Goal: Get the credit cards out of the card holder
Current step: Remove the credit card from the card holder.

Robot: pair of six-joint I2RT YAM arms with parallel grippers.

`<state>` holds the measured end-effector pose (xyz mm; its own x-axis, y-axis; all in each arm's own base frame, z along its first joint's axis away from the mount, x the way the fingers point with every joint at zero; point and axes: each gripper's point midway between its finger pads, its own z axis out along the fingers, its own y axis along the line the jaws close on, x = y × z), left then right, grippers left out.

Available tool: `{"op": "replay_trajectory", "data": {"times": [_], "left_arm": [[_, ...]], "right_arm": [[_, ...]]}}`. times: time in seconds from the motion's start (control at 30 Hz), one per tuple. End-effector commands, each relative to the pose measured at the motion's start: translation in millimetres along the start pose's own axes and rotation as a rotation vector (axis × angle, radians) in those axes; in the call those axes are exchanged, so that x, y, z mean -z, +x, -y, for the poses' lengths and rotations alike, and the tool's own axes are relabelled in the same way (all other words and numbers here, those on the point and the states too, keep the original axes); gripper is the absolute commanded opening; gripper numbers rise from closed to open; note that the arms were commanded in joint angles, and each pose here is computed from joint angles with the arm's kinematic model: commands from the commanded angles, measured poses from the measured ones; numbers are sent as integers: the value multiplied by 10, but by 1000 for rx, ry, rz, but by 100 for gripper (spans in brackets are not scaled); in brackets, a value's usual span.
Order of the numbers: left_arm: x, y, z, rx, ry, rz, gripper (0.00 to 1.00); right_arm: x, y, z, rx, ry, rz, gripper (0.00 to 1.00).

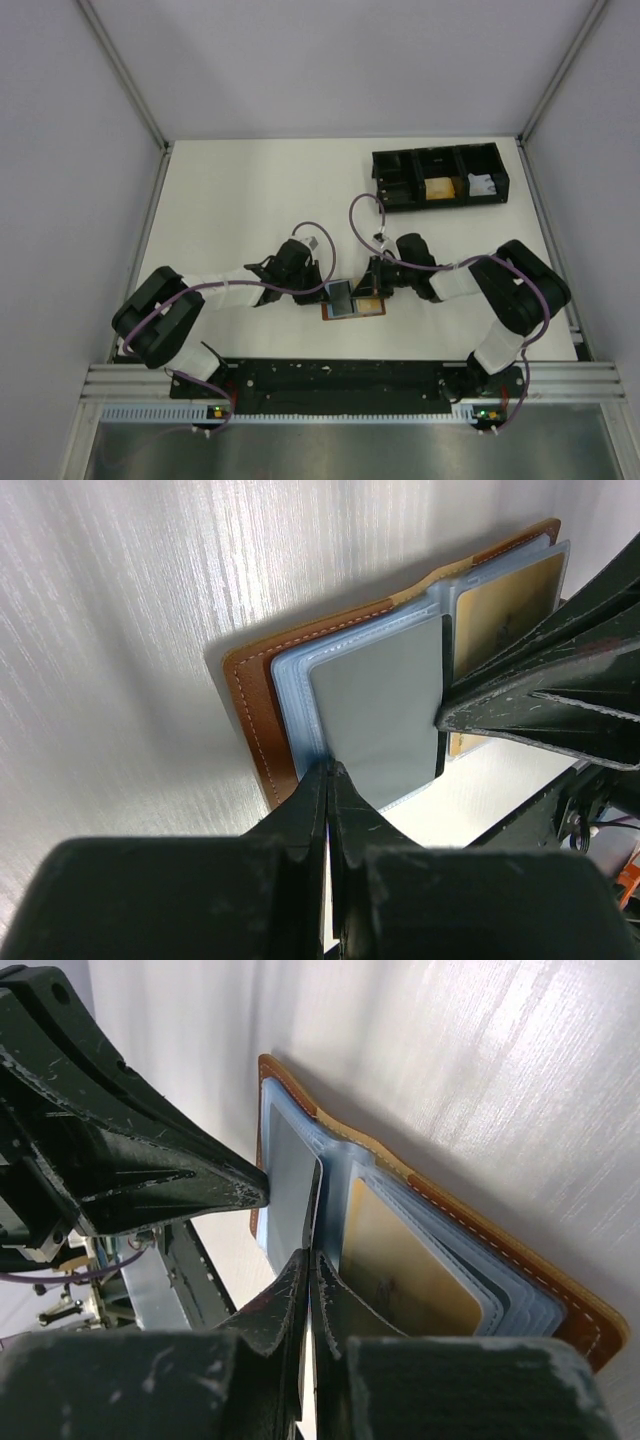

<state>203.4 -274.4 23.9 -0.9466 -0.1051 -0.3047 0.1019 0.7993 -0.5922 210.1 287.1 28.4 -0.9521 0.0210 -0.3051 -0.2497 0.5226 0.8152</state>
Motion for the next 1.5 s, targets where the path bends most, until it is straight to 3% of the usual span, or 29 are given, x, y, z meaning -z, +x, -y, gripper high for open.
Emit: {"op": "replay_trajectory", "data": {"times": [0.0, 0.33, 0.53, 0.67, 0.77, 0.9, 1.2, 1.47], "left_arm": [[-47, 115, -342, 7, -141, -23, 0], [-30, 73, -244, -5, -102, -13, 0], [181, -185, 388, -33, 154, 89, 29], [271, -355, 720, -67, 252, 126, 34], [187, -373, 739, -71, 248, 104, 31], [54, -320, 650, -57, 217, 67, 17], [-169, -120, 309, -22, 105, -8, 1], [-167, -42, 1, -11, -27, -12, 0]], "right_arm": [[81, -104, -47, 34, -68, 31, 0], [194, -138, 143, 6, -19, 3, 0], [171, -120, 119, 9, -29, -5, 0], [155, -134, 106, 11, -31, -3, 0], [146, -150, 94, 9, -34, -1, 0], [143, -164, 76, 12, -38, 2, 0], [144, -158, 83, 9, -35, 1, 0], [144, -169, 135, 9, -3, 7, 0]]}}
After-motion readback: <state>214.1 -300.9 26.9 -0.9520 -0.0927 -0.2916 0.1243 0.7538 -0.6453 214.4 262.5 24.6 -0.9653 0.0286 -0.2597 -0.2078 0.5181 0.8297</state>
